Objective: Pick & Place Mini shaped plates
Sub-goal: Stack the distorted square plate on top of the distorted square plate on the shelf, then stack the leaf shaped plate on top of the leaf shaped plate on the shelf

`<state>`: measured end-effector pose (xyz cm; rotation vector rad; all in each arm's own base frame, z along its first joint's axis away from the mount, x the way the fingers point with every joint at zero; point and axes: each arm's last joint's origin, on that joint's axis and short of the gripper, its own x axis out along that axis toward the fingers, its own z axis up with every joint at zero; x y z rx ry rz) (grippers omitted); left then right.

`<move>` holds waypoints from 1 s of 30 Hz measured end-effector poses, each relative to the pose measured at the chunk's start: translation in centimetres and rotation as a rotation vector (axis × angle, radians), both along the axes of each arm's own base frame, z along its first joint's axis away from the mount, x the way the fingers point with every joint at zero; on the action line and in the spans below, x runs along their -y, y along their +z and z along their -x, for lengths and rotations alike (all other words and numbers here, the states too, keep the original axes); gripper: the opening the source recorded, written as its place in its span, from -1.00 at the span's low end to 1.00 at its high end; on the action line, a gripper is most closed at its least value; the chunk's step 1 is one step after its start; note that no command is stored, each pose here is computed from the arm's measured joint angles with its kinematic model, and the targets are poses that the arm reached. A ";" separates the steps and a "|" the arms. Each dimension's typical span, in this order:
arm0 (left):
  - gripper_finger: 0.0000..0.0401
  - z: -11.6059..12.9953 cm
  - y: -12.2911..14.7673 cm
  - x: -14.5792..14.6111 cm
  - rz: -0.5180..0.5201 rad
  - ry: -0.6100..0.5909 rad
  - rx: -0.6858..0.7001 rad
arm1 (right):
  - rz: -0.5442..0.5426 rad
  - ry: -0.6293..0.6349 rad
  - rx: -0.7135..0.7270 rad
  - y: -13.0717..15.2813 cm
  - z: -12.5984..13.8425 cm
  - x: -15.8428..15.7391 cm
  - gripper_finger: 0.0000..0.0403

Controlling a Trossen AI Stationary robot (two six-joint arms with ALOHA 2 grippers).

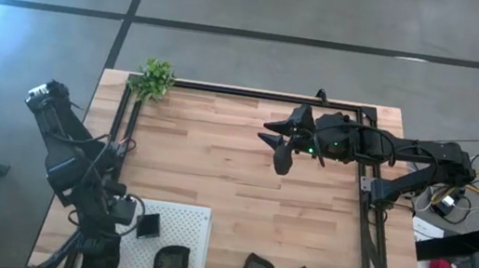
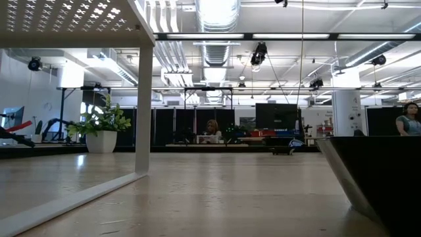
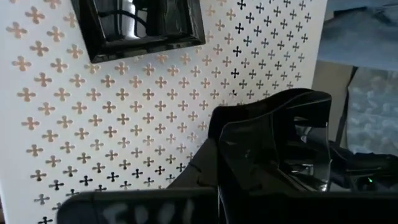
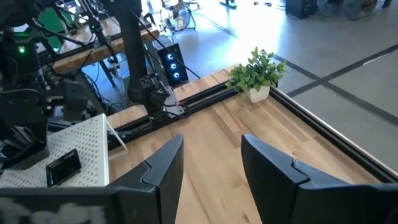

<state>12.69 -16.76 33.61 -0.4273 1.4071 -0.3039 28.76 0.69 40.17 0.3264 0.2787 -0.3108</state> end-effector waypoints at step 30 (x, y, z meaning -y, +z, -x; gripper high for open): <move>-0.64 0.7 1.7 -1.3 0.016 -0.030 0.078 | 0.003 -0.014 0.000 0.0 0.0 0.1 -0.27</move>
